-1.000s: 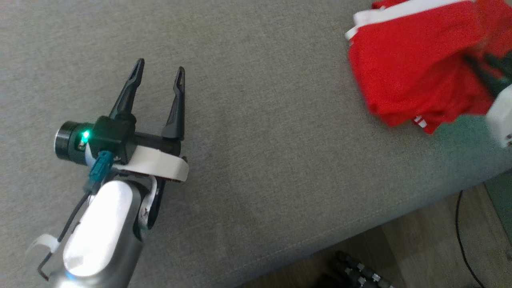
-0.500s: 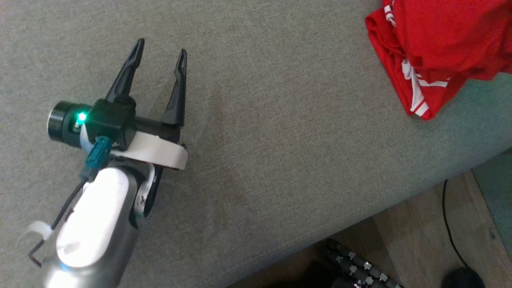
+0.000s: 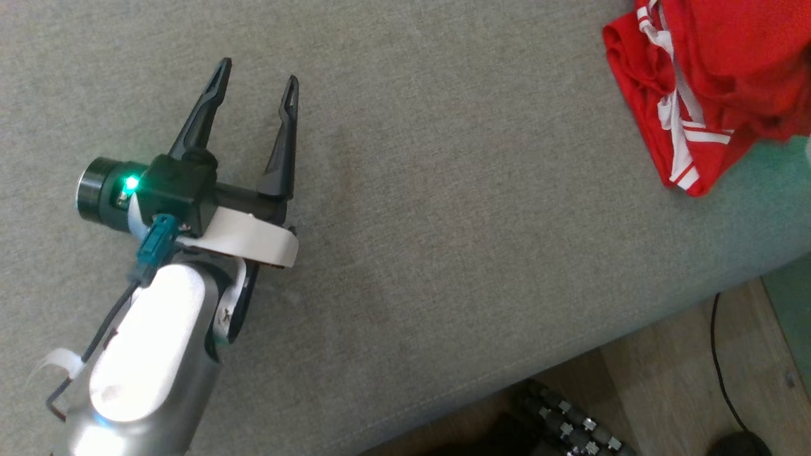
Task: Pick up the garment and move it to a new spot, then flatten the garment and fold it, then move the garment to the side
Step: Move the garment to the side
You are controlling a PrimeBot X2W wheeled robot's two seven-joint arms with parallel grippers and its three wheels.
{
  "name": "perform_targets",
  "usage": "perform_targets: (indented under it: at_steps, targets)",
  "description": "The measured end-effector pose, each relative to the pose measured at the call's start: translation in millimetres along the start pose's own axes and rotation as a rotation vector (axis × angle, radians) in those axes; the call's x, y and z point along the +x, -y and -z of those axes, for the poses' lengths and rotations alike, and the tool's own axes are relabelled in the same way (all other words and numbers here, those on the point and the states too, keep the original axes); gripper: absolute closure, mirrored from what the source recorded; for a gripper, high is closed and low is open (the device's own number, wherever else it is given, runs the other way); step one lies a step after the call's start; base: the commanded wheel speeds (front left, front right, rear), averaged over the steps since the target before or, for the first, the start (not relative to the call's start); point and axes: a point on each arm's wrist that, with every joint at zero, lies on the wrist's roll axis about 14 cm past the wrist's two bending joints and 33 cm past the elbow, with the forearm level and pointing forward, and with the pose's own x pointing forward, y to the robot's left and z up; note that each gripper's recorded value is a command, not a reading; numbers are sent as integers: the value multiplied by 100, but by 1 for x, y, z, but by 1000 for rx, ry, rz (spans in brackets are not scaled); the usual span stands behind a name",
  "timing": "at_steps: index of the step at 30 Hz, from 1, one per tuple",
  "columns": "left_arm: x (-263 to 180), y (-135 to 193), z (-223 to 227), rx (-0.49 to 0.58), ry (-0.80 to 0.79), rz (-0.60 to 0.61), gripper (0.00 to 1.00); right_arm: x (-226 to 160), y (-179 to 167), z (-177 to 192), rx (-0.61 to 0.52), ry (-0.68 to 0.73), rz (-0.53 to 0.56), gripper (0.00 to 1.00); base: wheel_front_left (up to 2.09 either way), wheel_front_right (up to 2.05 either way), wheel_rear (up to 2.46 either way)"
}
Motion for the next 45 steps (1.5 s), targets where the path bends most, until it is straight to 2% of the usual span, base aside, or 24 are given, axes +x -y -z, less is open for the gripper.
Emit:
perform_targets:
  at_steps: [4, 7, 10, 19, 23, 24, 28, 34, 38, 45]
  targets:
    - [-2, 1, -9, -1, 20, -5, 0, -7, 19, -14, 36, 82, 63, 0, 0, 0, 0]
    - [-6, 1, -15, 2, 25, -14, 0, -17, 33, -35, 71, 199, 108, 0, 0, 0, 0]
    - [-12, 2, -24, 3, 41, -26, 0, -30, 29, -53, 137, 315, 117, 0, 0, 0, 0]
    - [-53, -8, -45, 15, 44, -137, 0, -88, -47, -96, 305, 588, -35, 0, 0, 0, 0]
    - [-70, -18, -52, 24, 44, -191, 0, -108, -72, -107, 353, 633, -103, 0, 0, 0, 0]
    - [-84, -25, -56, 29, 47, -232, 0, -120, -93, -114, 374, 651, -161, 0, 0, 0, 0]
    - [-116, -42, -62, 39, 43, -324, 0, -144, -138, -129, 403, 683, -292, 0, 0, 0, 0]
    - [-161, -61, -75, 67, 57, -439, 0, -175, -188, -146, 436, 718, -452, 0, 0, 0, 0]
    - [-187, -67, -83, 86, 70, -485, 0, -194, -207, -144, 442, 722, -513, 0, 0, 0, 0]
    - [-224, -58, -85, 82, 74, -519, 0, -220, -214, -125, 453, 709, -542, 0, 0, 0, 0]
